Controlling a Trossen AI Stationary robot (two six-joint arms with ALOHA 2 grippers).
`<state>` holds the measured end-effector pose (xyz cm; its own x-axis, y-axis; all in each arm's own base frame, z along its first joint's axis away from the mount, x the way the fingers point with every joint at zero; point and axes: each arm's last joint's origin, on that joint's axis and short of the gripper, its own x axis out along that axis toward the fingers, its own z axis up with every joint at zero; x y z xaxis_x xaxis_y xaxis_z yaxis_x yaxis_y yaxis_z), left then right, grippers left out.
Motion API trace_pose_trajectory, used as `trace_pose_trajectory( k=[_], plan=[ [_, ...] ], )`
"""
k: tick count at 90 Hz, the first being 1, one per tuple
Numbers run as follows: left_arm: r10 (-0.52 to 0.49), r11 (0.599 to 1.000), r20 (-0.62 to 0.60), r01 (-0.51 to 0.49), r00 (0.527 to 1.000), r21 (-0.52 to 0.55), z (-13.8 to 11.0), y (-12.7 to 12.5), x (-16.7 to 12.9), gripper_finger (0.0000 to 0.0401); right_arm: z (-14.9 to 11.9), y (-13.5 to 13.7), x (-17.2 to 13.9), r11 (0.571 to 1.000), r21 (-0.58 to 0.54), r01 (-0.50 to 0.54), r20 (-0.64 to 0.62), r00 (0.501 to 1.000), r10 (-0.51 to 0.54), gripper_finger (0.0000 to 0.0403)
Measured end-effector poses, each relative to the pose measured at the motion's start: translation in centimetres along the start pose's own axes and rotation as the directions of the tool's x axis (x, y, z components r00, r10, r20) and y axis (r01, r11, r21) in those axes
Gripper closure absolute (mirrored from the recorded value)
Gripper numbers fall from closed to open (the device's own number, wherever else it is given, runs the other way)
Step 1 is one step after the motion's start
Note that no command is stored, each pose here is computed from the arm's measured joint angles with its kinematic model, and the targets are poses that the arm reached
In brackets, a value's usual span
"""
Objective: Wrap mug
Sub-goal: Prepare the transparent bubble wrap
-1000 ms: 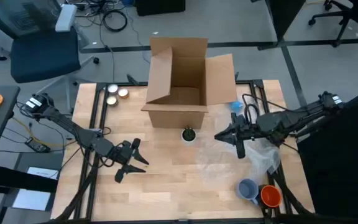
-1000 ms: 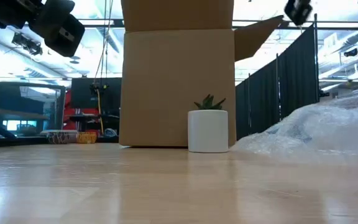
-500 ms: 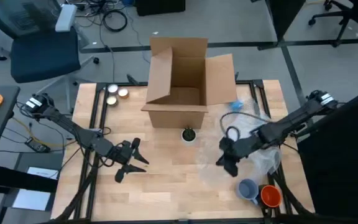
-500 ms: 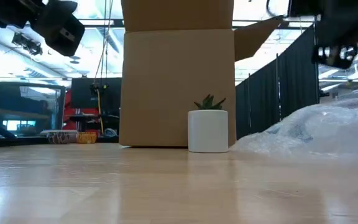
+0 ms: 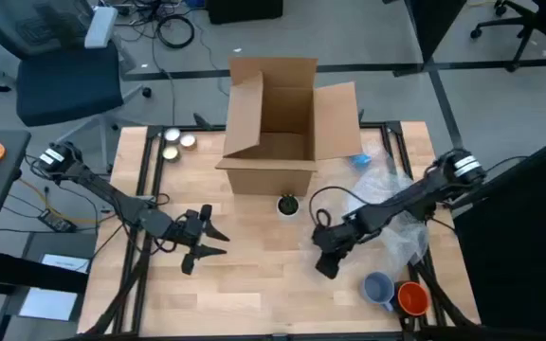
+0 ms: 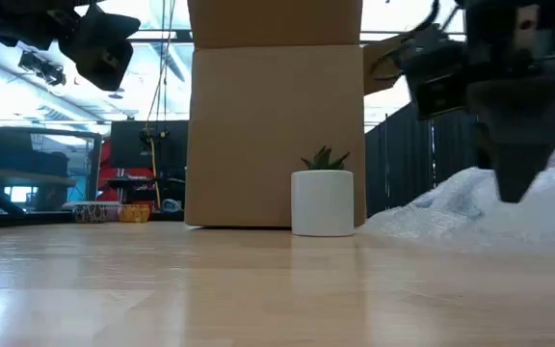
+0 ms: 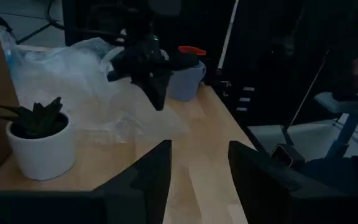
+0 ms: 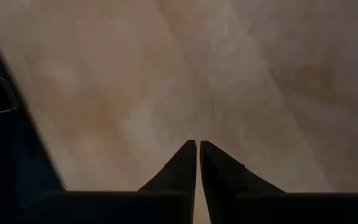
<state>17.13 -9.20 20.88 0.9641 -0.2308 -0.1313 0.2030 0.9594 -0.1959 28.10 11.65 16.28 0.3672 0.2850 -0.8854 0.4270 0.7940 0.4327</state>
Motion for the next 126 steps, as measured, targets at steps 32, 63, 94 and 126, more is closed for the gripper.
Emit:
trace_pose_trajectory(
  k=[32,63,94,126],
  plan=[
    [-0.002,1.0,0.008,0.002,1.0,-0.002,0.1,0.0,0.0,0.0256,3.6,3.3,4.3,0.975,-0.168,0.145,-0.086,0.983,-0.161,0.0403],
    [-0.002,1.0,0.008,0.002,1.0,-0.003,0.1,0.0,0.0,0.0256,7.5,7.8,0.7,0.899,-0.398,0.183,0.203,0.973,-0.108,0.0403],
    [-0.002,1.0,0.008,0.002,1.0,-0.003,0.1,0.0,0.0,0.0256,3.7,4.4,-0.7,0.799,-0.32,0.509,-0.059,0.831,-0.553,0.0403],
    [-0.002,1.0,0.009,0.002,1.0,-0.003,0.1,0.0,0.0,0.0256,4.9,1.6,3.2,0.875,-0.276,0.399,0.054,0.915,-0.4,0.0403]
  ],
)
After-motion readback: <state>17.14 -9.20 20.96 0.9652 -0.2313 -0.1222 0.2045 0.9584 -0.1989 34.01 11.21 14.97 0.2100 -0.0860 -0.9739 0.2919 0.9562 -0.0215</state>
